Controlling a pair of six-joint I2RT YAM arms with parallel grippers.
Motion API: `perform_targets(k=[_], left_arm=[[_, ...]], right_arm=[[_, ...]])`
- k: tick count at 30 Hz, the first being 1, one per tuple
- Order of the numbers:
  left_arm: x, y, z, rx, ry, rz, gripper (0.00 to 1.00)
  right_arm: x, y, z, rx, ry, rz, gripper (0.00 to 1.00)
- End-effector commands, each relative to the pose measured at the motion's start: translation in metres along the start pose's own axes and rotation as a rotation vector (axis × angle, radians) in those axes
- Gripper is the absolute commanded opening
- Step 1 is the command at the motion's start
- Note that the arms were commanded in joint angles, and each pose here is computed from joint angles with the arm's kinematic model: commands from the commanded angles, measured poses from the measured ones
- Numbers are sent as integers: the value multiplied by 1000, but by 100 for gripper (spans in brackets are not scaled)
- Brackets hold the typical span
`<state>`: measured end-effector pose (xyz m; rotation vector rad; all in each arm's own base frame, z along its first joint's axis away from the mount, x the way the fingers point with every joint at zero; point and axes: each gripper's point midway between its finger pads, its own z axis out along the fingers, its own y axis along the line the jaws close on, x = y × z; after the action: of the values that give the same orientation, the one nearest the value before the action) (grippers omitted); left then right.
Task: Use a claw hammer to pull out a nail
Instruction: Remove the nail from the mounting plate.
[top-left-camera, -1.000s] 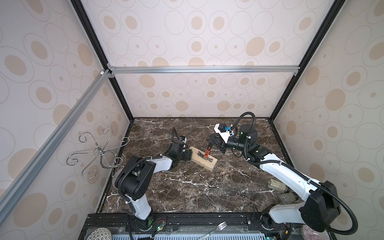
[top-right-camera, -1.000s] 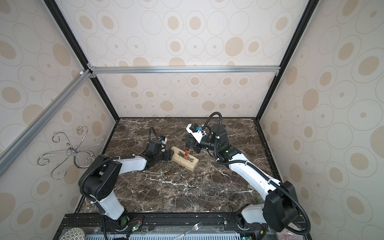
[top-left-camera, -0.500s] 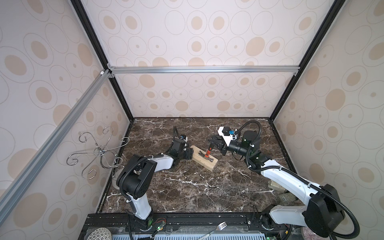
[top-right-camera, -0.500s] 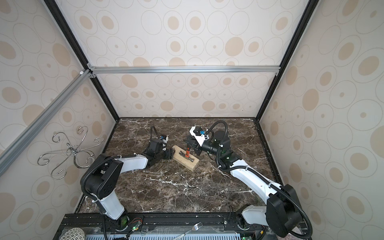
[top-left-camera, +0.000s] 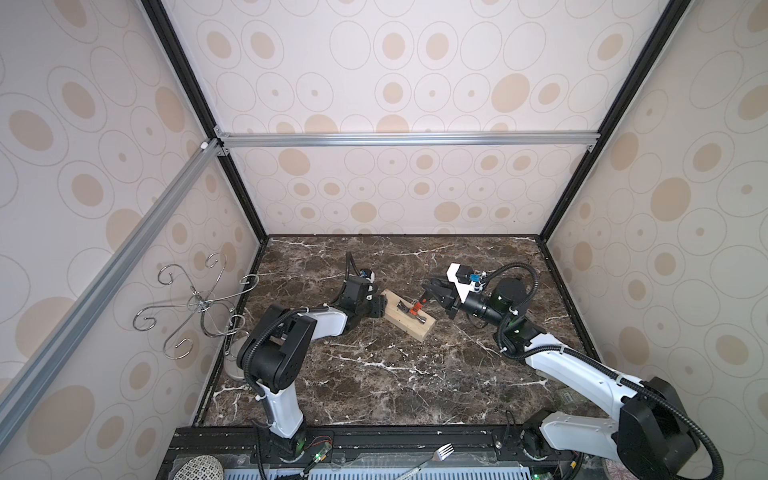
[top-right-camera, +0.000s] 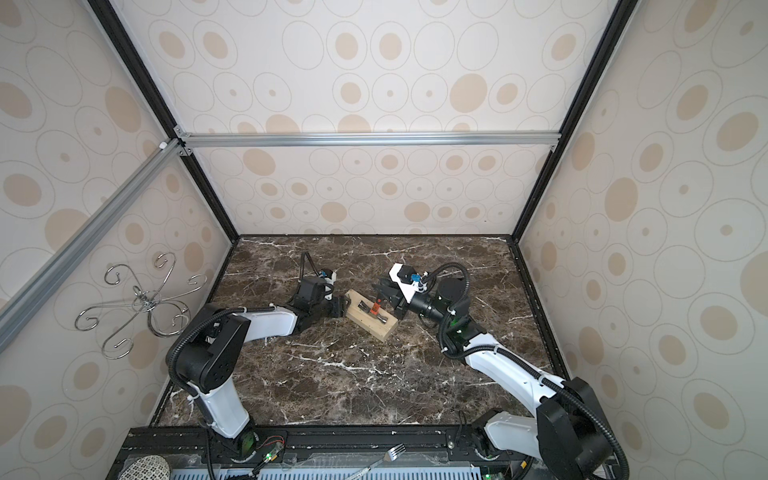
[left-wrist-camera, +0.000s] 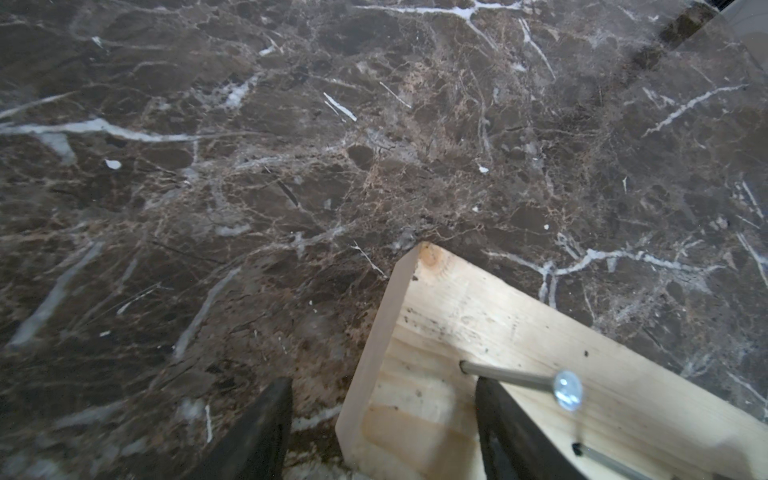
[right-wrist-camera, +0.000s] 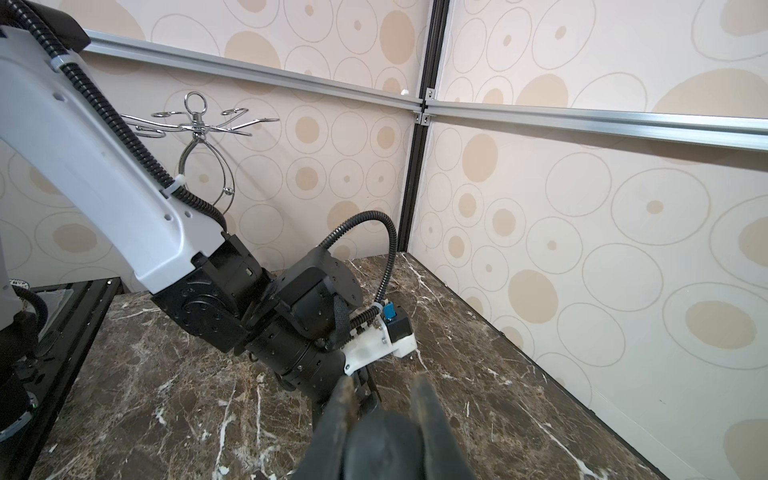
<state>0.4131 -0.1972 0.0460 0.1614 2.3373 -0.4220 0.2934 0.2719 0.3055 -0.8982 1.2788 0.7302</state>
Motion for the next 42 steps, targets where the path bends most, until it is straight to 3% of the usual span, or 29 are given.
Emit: perform_targets(k=[1,21,34,42], left_arm=[[71,44,5,-154,230,-15,69],[11,3,-8,11,68,87,68],[-44,-49,-65,204,-235,297,70],[-32,-69,-110,292,-374,499,71]], right_arm=[[46,4,-6,11,125,92,0],[18,6,-37,101,9,29,0],[-43,-7,-34,131,-71,9,0],[-75,-13,-40,162,-111,73,0]])
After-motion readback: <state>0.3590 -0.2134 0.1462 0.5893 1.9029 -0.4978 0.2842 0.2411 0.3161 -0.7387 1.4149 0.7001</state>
